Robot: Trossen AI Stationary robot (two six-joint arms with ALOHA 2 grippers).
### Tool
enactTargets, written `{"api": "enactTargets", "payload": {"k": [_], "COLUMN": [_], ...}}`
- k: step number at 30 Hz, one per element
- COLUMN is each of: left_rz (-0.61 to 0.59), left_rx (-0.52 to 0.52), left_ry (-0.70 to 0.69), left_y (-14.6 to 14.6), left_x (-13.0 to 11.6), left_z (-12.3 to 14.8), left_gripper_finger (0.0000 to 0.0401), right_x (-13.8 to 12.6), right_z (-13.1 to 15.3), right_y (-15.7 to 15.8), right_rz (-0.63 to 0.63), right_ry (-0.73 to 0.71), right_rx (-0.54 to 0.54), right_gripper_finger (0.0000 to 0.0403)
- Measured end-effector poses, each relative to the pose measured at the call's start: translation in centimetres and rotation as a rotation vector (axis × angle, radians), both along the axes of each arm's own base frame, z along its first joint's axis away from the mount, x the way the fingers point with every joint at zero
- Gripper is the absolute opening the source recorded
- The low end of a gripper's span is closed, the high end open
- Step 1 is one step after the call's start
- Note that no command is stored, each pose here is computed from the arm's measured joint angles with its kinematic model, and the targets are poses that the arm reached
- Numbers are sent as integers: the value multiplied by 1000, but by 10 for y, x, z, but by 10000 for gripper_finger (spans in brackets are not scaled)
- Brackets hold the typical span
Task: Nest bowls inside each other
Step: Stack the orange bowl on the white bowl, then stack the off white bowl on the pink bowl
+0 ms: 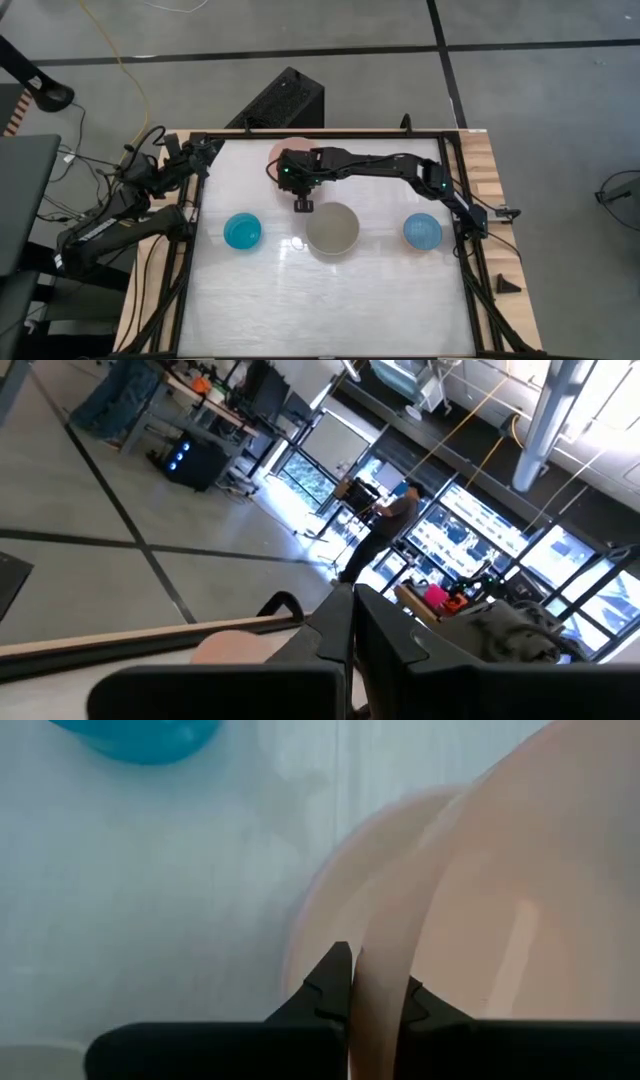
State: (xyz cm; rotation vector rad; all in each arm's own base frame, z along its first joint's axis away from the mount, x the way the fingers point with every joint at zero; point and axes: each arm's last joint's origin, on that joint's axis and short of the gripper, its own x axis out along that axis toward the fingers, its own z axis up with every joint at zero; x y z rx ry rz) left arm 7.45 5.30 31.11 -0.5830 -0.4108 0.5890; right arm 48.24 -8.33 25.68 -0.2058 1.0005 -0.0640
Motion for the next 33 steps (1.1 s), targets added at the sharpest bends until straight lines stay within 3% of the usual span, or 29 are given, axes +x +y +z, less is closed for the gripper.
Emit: {"api": "enactTargets", "payload": {"k": [4, 11, 14, 20, 27, 33], "left_rz": [-2, -5, -5, -11, -31, -37], "left_rx": [-10, -10, -10, -12, -35, -68], "left_ry": [2, 4, 4, 3, 29, 81], "left_y": [0, 0, 0, 0, 0, 0], "left_x": [0, 1, 1, 1, 2, 2], "left_z": [-1, -1, -1, -1, -4, -10], "left_gripper_finger": [0, 0, 0, 0, 0, 0], "right_x": [3, 5, 3, -5, -28, -32], "right_z": [-15, -14, -8, 17, 47, 42], "right_y": [-5, -4, -7, -22, -23, -1], "right_rz": [-29, -17, -34, -57, 12, 56], "right_ry": [38, 7, -25, -128, -120, -15], "right_rx": [29, 133, 172, 370, 555, 564], "right_gripper_finger": [50, 138, 180, 251, 261, 260]}}
